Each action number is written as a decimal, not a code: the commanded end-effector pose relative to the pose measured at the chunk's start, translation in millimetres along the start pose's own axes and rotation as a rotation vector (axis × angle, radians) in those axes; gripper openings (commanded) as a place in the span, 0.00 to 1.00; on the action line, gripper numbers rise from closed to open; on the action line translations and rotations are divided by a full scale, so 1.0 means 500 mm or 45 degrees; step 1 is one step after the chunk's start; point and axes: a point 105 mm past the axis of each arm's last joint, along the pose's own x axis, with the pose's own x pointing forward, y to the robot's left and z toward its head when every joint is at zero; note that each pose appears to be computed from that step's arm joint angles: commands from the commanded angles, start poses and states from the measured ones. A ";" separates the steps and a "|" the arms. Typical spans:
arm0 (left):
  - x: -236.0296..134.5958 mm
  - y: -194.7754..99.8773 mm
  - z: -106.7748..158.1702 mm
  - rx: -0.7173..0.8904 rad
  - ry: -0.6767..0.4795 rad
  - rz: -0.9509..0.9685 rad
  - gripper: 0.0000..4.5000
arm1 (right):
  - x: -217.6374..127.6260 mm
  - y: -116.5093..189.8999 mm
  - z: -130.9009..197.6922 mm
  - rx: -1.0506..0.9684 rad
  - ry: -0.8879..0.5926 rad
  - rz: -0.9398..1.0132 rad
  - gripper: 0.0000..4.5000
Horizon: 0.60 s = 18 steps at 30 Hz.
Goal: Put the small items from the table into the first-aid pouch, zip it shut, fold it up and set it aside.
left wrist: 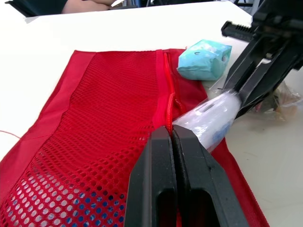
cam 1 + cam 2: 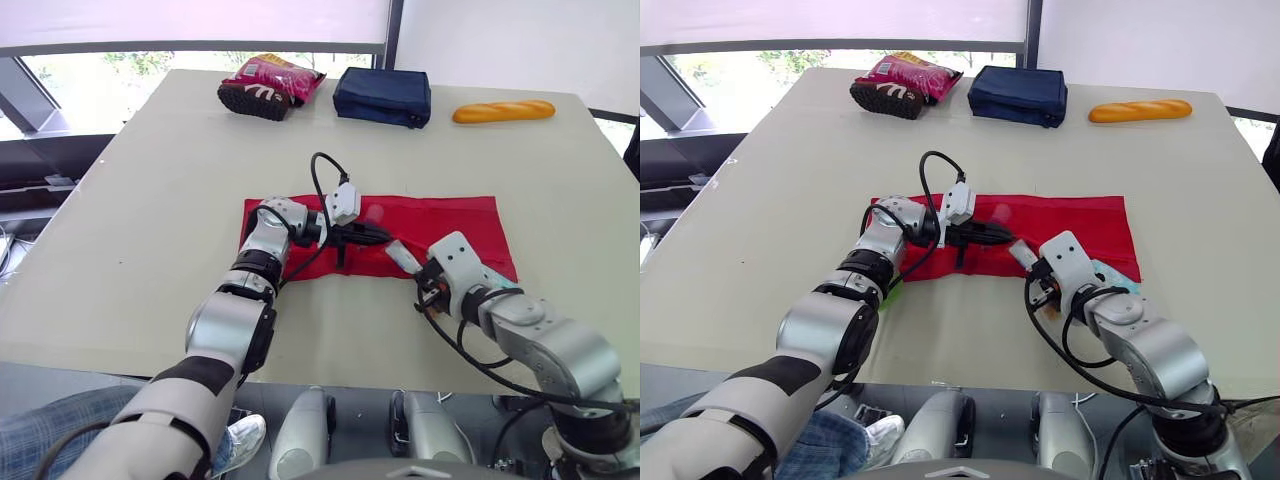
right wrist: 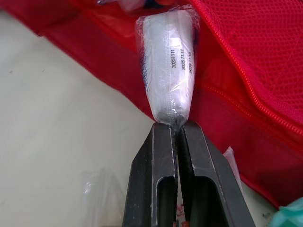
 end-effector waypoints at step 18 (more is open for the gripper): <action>0.011 -0.002 0.021 0.038 -0.068 -0.017 0.00 | 0.118 0.013 0.100 0.088 -0.197 -0.113 0.01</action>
